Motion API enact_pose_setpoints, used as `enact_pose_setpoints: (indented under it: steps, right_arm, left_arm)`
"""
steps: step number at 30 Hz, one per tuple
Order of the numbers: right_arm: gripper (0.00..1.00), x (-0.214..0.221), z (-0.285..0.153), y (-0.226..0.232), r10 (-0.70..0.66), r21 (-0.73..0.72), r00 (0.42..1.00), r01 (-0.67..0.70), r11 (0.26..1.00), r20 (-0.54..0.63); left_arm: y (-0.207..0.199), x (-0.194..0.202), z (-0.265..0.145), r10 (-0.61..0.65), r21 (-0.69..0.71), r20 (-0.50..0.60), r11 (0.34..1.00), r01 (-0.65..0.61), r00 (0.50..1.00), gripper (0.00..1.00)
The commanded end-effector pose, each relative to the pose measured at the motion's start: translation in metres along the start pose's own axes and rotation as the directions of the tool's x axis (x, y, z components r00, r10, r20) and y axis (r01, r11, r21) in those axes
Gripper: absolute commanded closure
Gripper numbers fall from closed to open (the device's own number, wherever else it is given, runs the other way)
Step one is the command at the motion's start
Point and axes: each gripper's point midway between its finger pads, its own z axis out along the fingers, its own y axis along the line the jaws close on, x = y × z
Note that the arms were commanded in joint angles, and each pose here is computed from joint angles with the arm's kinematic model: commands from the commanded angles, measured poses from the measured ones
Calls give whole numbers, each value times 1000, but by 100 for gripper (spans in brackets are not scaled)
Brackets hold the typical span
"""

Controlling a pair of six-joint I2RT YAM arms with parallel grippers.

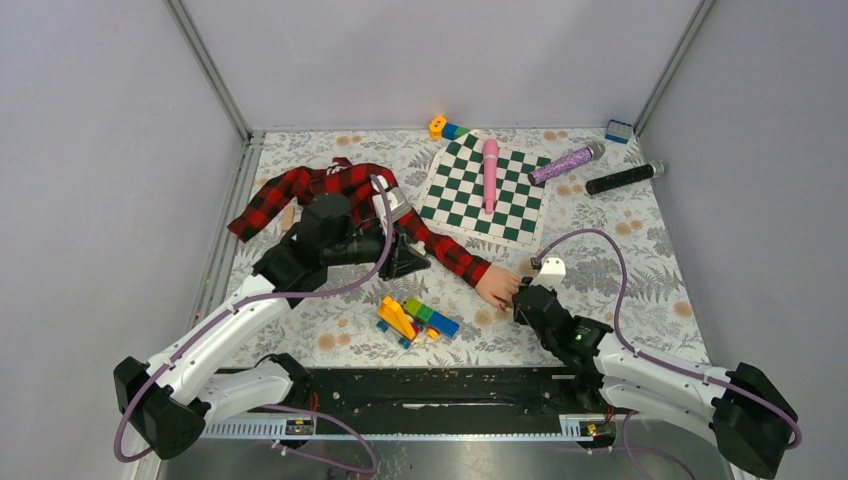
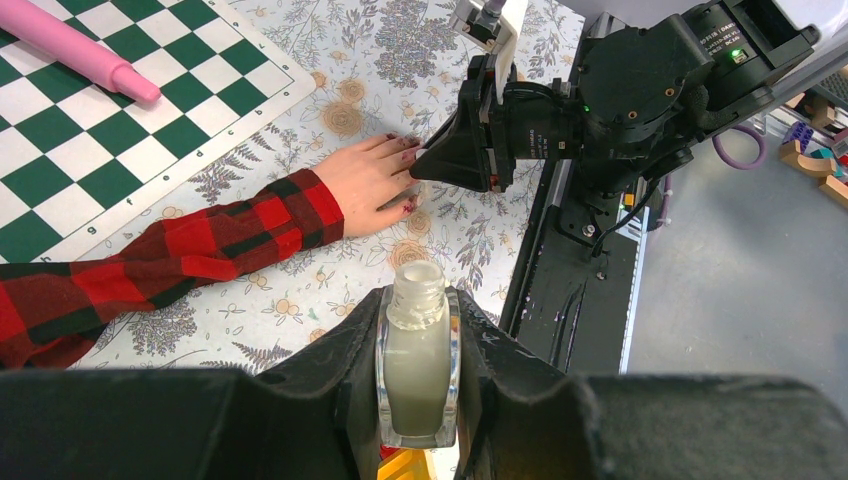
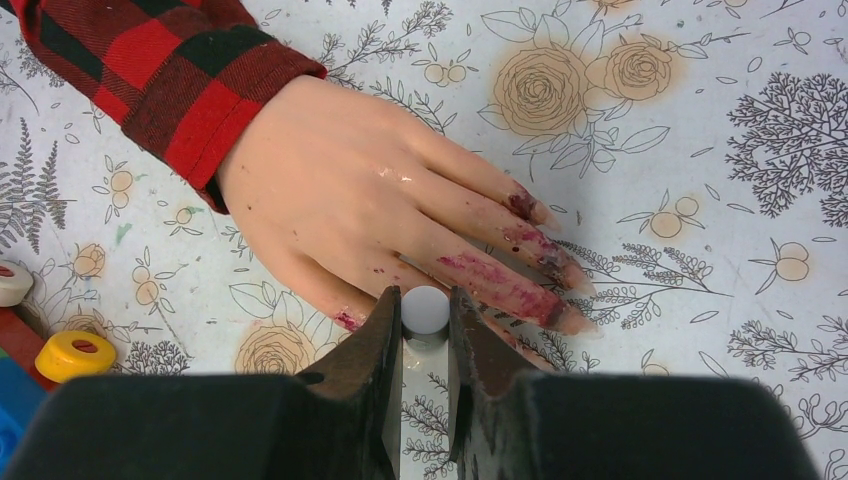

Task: Paint the nails
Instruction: Paint the nail polish on the nail.

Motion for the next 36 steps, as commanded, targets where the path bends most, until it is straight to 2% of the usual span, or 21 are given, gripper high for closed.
enact_pose_setpoints:
  steps: [1,36]
  right_arm:
    - [100,-11,-2,1,17,17,999,-17,1000,37]
    - [100,-16,-8,-2,48,13,997,-49,999,63]
  left_arm:
    - [-12,-31,-4,55,38,83,998,-58,995,100]
    - [-13,-32,-6,57,34,91,998,-60,994,100]
